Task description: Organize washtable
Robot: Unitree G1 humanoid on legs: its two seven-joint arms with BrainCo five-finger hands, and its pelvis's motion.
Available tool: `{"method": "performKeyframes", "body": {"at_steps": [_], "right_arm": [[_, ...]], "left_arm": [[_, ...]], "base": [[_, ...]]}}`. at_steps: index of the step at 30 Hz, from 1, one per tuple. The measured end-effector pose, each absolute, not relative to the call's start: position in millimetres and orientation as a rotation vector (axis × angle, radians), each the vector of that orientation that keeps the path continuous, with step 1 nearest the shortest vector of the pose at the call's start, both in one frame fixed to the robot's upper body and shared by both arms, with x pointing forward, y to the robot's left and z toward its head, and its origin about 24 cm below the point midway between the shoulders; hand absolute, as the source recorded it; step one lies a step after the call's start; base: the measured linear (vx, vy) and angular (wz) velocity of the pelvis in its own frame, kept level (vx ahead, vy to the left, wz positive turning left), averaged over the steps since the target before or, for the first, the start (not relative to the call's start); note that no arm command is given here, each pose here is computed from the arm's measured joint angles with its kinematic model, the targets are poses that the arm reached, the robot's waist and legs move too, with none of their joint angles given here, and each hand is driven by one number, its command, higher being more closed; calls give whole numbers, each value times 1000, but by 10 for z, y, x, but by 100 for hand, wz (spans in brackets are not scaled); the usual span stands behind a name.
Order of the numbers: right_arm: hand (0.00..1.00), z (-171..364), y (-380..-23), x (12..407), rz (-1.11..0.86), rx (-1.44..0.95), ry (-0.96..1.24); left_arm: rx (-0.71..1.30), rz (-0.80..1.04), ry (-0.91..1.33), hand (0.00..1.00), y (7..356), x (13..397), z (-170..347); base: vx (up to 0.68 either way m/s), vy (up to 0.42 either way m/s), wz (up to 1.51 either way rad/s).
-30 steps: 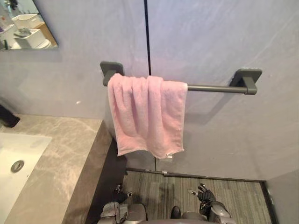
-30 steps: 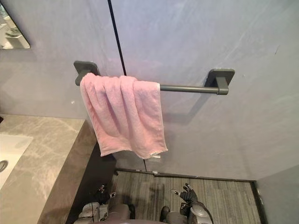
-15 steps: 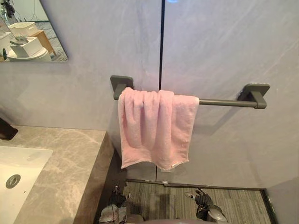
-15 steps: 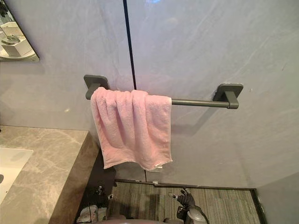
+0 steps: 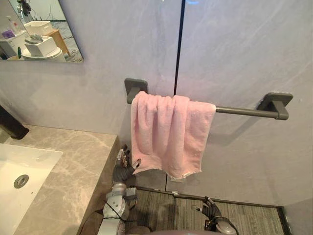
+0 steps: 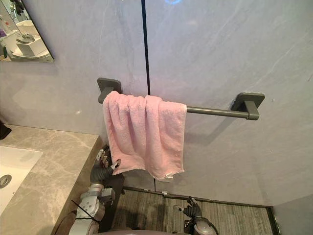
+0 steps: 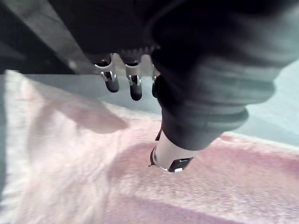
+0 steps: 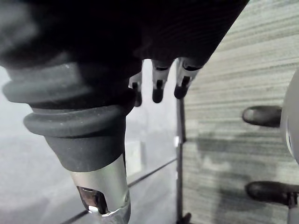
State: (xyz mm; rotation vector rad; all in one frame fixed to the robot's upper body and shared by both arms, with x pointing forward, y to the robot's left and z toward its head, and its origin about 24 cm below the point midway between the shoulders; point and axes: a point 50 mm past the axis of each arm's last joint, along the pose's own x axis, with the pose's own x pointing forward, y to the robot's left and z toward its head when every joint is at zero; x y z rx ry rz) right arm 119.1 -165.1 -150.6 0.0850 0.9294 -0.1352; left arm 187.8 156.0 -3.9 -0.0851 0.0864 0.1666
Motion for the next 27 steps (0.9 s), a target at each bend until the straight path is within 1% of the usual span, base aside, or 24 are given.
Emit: {"method": "performKeyframes", "body": {"at_steps": [6,12,19,27], "right_arm": [[0,-1512,-1651,1168,-135,86,934],[0,-1519,-1660,1135,-134,84,938],[0,-1515,-1679,1144,-113,86,936],[0,-1515,-1722,1154,-113,75,946]], "left_arm": [[-23,190,-45,0,1563,1924,229],[31,197,-68,0,1565,1936,262],[59,158,-140,0,1585,2106,403],[70,156,-65,0,1661,2158,234]], "base": [[-15,-2,0],[-32,-8,0],[-9,-3,0],[0,0,0]]}}
